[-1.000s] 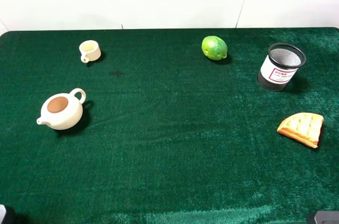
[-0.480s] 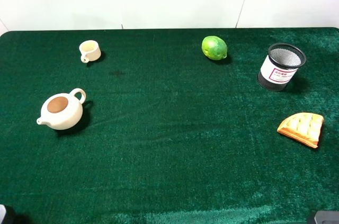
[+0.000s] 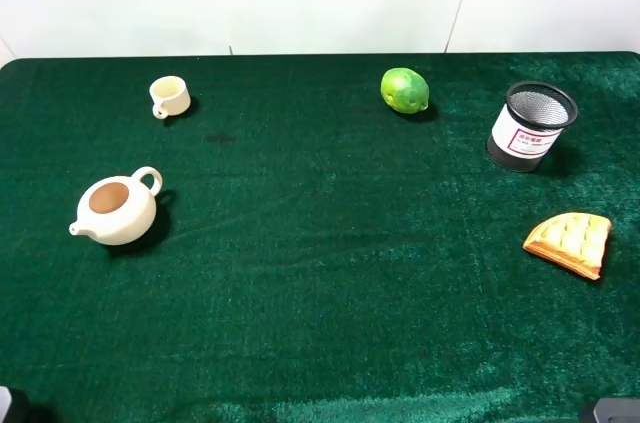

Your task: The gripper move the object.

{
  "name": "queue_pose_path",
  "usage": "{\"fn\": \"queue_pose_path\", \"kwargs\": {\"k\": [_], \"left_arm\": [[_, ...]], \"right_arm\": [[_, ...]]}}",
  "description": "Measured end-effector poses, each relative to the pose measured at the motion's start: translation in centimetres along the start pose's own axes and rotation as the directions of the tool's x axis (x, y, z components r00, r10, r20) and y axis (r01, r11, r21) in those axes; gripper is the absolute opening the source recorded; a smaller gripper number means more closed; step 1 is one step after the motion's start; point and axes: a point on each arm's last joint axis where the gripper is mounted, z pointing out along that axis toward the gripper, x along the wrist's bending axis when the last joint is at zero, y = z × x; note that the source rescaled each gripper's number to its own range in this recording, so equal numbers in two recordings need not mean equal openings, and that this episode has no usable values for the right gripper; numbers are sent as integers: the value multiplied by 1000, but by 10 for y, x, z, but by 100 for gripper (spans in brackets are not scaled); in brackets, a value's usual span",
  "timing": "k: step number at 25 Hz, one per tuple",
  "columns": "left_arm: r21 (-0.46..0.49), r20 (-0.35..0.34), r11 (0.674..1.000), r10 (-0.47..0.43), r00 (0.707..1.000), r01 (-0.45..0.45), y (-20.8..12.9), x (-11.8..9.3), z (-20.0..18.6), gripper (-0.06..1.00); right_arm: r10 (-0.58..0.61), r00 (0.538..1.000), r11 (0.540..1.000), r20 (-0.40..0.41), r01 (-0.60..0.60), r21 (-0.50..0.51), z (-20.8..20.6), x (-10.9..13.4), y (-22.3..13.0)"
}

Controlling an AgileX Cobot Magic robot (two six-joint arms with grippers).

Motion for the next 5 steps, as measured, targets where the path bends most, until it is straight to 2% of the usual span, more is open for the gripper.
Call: {"fn": "queue_pose_path", "kwargs": {"k": [5], "left_arm": [[0,0,1000,0,1000,0,0,0,0,100]], "right_arm": [[0,1000,1000,0,0,0,0,0,0]]}}
